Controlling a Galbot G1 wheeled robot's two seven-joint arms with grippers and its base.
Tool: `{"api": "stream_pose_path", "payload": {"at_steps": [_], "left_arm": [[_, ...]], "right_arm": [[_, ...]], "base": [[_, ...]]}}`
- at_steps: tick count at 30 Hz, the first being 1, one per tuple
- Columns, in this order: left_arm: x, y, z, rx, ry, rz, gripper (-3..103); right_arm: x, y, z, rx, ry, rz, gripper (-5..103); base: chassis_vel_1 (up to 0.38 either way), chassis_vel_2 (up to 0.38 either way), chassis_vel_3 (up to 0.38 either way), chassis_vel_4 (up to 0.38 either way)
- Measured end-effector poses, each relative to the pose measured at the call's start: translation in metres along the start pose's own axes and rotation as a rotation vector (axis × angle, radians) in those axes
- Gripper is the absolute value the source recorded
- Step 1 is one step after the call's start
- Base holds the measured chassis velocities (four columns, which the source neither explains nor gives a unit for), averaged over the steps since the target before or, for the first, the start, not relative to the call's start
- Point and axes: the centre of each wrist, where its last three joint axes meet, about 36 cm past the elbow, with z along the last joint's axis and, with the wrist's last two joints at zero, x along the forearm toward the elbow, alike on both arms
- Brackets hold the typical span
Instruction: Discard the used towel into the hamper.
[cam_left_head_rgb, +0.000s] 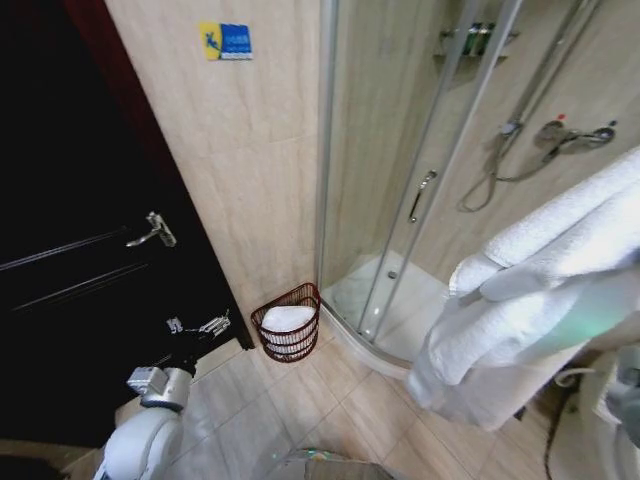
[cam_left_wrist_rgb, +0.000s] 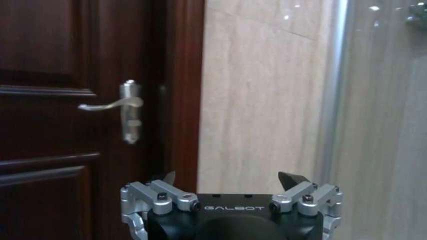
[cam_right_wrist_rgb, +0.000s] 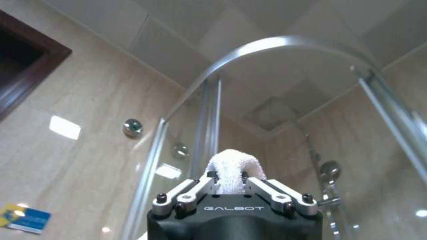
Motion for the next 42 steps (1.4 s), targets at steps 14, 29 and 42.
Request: {"api": "stream_pose_path", "payload": {"at_steps": [14, 29, 42], "left_arm": [[0.0000, 0.0000, 0.0000, 0.000, 0.000, 0.000, 100], [0.0001, 0.0000, 0.0000, 0.000, 0.000, 0.000, 100], [0.0000, 0.0000, 0.0000, 0.000, 0.000, 0.000, 100]], "right_arm": [[-0.0024, 0.0014, 0.0006, -0.031, 0.008, -0.004, 8], [-0.0017, 0.0010, 0.0005, -0.025, 0.011, -0.010, 8], [-0.0026, 0.0011, 0.0004, -0.025, 0.007, -0.026, 8]], "base": [[0.110, 0.112, 0.105, 0.110], [0.124, 0.116, 0.109, 0.113], [0.003, 0.006, 0.005, 0.002]]}}
